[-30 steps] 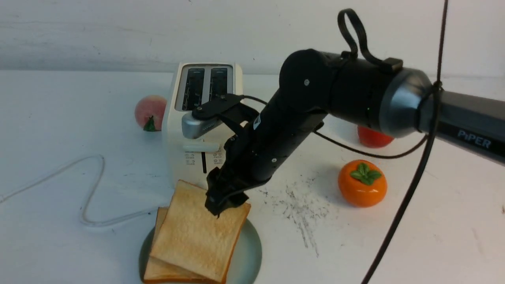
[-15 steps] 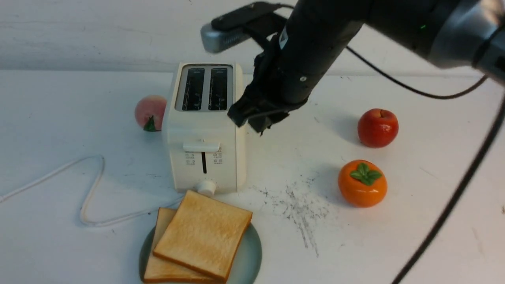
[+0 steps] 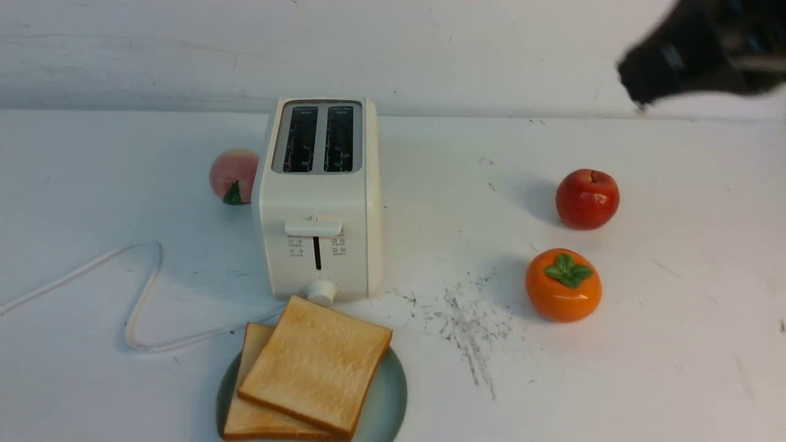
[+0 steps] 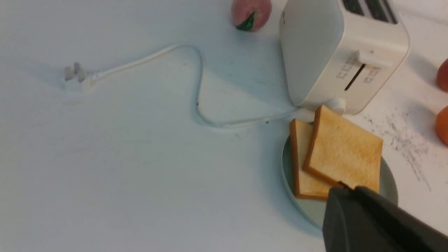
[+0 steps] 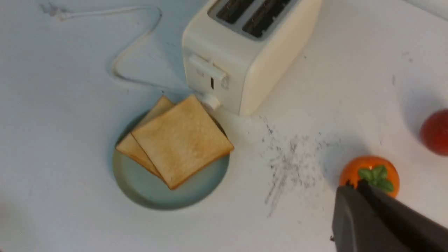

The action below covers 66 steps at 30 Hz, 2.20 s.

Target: Take toasted bread from bread machine on white table place on plate.

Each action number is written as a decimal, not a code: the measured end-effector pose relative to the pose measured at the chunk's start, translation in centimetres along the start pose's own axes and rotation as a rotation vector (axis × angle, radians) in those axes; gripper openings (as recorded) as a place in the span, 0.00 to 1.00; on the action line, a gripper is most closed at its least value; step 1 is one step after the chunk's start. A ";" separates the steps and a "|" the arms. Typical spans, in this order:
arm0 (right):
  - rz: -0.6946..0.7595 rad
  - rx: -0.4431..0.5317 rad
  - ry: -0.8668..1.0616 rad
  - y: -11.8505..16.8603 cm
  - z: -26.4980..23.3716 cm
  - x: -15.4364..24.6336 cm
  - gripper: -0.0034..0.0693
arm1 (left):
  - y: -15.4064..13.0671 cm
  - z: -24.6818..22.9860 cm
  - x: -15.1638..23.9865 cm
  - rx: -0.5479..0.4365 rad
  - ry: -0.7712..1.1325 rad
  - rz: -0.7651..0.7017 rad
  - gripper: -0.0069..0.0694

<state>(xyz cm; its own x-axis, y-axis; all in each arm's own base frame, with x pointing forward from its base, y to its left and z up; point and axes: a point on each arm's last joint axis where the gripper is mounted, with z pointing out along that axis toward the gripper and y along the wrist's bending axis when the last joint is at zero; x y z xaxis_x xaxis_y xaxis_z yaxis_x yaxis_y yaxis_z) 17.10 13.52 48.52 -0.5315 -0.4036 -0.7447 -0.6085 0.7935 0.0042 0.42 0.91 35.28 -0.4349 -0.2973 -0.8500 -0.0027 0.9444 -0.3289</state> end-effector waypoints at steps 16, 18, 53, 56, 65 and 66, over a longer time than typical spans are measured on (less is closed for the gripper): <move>0.237 0.107 -0.504 -1.8 0.3 21.1 0.04 | -0.9 -0.1 -1.0 0.104 -0.108 -0.027 0.07; 0.238 0.118 -0.554 -2.0 0.6 23.2 0.05 | -1.0 -0.1 -1.1 0.108 -0.117 -0.027 0.07; 0.248 0.116 -0.791 -2.3 0.0 28.0 0.10 | -1.1 4.6 1.7 0.199 -0.095 -0.099 0.07; 0.248 0.116 -0.791 -2.3 0.0 28.0 0.10 | -1.0 4.9 2.1 0.188 -0.080 -0.090 0.07; 0.248 0.117 -0.791 -2.3 0.0 28.0 0.10 | 0.4 7.3 4.5 0.142 -0.165 0.072 0.08; 0.248 0.117 -0.791 -2.3 0.0 28.0 0.10 | 0.7 7.5 5.1 0.146 -0.189 0.090 0.08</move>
<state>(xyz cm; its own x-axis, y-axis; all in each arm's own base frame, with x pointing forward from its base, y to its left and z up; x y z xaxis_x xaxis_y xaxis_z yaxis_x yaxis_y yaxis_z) 3.59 0.36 27.66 -0.0449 0.1927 -0.9802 -0.4404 0.8769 0.1926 4.97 -1.02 27.58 -0.2517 -0.2470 -0.9358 0.1643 0.9419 -0.2928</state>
